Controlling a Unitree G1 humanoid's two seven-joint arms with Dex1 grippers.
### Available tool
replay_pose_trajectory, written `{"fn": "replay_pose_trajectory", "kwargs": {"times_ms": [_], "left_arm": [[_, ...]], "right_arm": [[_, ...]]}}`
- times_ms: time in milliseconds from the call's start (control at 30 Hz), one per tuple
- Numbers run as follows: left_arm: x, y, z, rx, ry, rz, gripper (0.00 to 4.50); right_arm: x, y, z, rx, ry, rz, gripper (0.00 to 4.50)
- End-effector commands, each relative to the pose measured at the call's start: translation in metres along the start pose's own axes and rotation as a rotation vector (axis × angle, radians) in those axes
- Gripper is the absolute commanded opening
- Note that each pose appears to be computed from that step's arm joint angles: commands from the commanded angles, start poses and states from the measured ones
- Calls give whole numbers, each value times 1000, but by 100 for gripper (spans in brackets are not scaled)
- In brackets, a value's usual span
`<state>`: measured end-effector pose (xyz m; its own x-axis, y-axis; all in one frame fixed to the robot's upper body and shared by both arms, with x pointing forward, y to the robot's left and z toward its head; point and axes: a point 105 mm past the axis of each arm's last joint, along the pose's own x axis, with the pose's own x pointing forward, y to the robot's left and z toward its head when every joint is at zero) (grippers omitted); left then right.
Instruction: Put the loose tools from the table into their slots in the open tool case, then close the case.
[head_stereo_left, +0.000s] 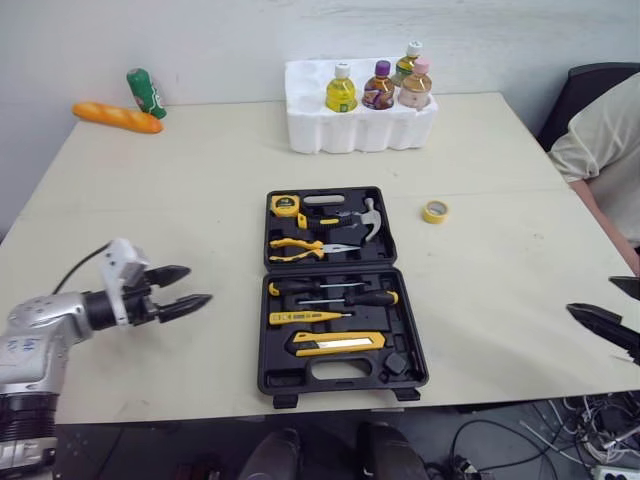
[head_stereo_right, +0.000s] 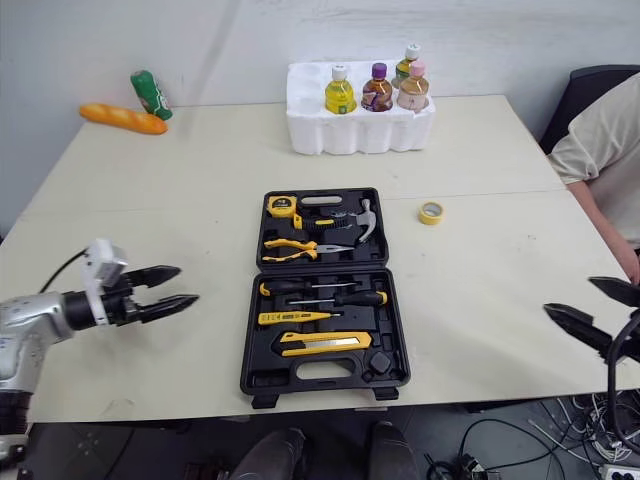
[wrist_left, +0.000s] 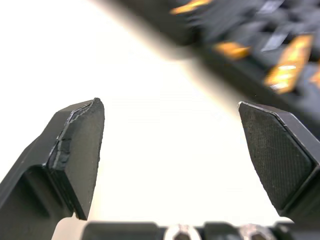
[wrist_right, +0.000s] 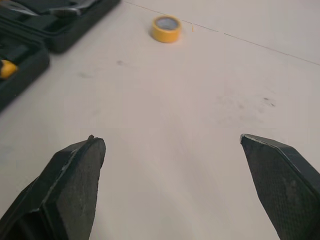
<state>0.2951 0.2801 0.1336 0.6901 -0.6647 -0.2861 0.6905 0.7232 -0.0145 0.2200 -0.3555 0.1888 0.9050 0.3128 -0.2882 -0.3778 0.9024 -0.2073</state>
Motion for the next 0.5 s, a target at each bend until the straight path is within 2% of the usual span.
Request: {"fn": "replay_pose_trajectory", "kwargs": {"times_ms": [33,167,267,400,500], "left_arm": [[-11,6,17,56,-50,62,446],[2,-13,30,90,-81,-18,446],[21,-41,54,144,-125,-138,446],[48,-84,106,220,-245,-321,446],[59,-107,130,262,-294,-415,446]], "right_arm": [[0,-13,15,-62,-32,-18,450],[20,-5,30,-111,-43,86,450],[44,7,46,-201,-36,221,450],[94,23,81,-299,-39,347,450],[121,28,93,-341,-4,395,450]]}}
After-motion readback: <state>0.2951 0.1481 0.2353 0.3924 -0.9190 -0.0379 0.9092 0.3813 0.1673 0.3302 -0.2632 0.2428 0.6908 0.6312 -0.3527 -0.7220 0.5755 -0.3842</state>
